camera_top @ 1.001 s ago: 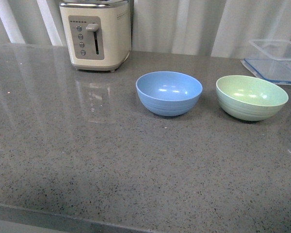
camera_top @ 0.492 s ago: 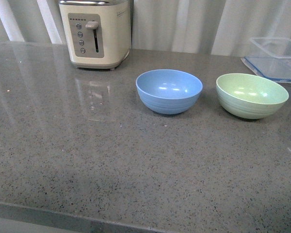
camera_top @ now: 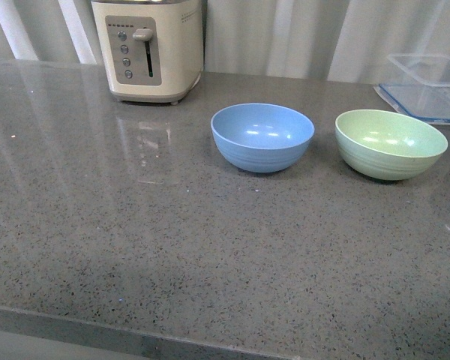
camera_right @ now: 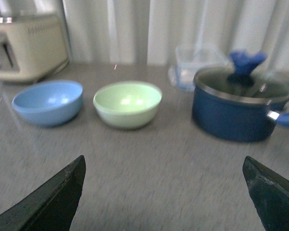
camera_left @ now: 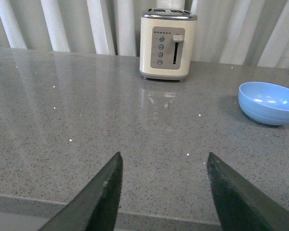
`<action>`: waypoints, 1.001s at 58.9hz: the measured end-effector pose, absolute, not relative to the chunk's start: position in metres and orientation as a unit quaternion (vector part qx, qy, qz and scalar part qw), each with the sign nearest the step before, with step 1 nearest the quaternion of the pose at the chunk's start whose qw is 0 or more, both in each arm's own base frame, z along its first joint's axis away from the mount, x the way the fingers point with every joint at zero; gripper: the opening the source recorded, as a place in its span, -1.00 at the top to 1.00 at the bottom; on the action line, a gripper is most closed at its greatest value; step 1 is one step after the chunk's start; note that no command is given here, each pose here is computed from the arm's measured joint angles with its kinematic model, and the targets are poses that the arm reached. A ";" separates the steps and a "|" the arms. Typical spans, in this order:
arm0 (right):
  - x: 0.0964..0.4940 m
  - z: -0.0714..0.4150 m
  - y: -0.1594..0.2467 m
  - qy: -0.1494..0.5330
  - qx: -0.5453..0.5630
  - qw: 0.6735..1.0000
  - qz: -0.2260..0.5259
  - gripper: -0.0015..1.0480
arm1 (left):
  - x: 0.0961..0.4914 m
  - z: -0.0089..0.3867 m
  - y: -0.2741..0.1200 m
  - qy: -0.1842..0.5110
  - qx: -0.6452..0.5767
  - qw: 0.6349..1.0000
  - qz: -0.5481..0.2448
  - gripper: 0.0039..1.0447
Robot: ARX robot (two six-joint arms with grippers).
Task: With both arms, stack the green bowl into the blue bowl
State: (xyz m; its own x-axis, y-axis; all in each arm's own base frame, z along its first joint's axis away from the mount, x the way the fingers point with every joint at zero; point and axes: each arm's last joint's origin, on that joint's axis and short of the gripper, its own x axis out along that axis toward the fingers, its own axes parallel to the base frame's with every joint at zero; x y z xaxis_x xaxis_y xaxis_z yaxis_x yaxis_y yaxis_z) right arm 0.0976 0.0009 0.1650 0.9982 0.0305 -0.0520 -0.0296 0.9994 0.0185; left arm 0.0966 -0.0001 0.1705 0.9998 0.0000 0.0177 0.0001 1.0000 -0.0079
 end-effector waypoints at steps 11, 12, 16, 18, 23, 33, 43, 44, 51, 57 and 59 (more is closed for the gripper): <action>0.122 0.217 0.005 0.110 0.060 0.990 0.063 -0.81 | 0.097 0.170 0.000 -0.009 -0.004 1.000 0.000 -0.77; 0.129 0.226 0.006 0.117 0.064 0.989 0.065 -0.81 | 0.097 0.170 0.000 -0.009 -0.004 1.000 0.000 -0.87; 0.157 0.249 0.009 0.157 0.090 0.981 0.075 -0.81 | 0.097 0.170 0.000 -0.009 -0.003 1.000 0.000 -0.86; 0.169 0.255 0.010 0.174 0.100 0.977 0.075 -0.81 | 0.097 0.170 0.000 -0.009 -0.003 1.000 0.000 -0.87; 0.202 0.265 0.013 0.221 0.119 0.966 0.061 -0.81 | 0.097 0.170 0.000 -0.009 -0.003 1.000 0.000 -0.88; 0.278 0.268 0.015 0.299 0.142 0.944 0.011 -0.81 | 0.097 0.170 0.000 -0.009 -0.003 1.000 0.000 -0.88; 0.337 0.254 0.017 0.337 0.159 0.927 -0.031 -0.81 | 0.097 0.170 0.000 -0.009 -0.003 1.000 0.000 -0.88; 0.343 0.251 0.017 0.341 0.159 0.926 -0.036 -0.81 | 0.097 0.170 0.000 -0.009 -0.003 1.000 0.000 -0.88; 0.364 0.239 0.017 0.358 0.156 0.919 -0.057 -0.81 | 0.097 0.170 0.000 -0.009 -0.003 1.000 0.000 -0.88; 0.378 0.228 0.017 0.370 0.152 0.914 -0.070 -0.81 | 0.097 0.170 0.000 -0.009 -0.003 1.000 0.000 -0.88; 0.382 0.225 0.017 0.375 0.151 0.912 -0.073 -0.81 | 0.097 0.170 0.000 -0.009 -0.003 1.000 0.000 -0.88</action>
